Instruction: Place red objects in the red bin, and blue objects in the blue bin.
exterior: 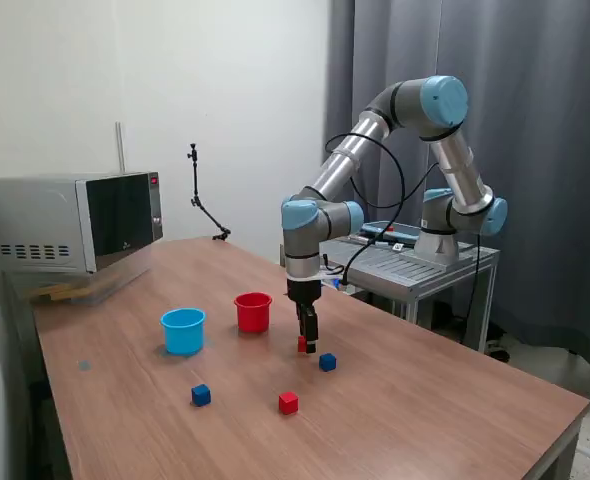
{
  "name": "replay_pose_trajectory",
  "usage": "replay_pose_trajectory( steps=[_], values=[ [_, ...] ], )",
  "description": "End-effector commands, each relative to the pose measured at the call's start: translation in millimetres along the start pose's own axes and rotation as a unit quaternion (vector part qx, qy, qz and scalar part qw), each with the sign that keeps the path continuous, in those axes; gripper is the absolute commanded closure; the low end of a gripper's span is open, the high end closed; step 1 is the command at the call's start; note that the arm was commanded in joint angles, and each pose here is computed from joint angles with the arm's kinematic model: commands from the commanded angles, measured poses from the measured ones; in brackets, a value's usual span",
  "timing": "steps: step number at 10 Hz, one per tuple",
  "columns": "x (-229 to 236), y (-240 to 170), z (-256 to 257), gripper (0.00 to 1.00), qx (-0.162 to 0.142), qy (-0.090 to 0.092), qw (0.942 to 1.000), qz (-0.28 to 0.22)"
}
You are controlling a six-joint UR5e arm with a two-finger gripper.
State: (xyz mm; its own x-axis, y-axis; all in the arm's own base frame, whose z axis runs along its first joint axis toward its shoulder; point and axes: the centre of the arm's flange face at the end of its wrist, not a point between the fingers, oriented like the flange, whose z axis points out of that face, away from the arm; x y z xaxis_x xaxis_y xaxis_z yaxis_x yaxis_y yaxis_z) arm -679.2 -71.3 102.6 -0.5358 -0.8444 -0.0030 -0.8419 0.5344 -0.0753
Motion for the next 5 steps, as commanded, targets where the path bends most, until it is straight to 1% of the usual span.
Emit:
replay_pose_trajectory(
  steps=[1, 5],
  values=[
    [0.8, -0.3, -0.3, 1.0, 0.0, 0.0, 1.0, -0.001],
    [2.7, 1.0, -3.9, 1.0, -0.004, 0.002, 1.0, -0.002]
  ],
)
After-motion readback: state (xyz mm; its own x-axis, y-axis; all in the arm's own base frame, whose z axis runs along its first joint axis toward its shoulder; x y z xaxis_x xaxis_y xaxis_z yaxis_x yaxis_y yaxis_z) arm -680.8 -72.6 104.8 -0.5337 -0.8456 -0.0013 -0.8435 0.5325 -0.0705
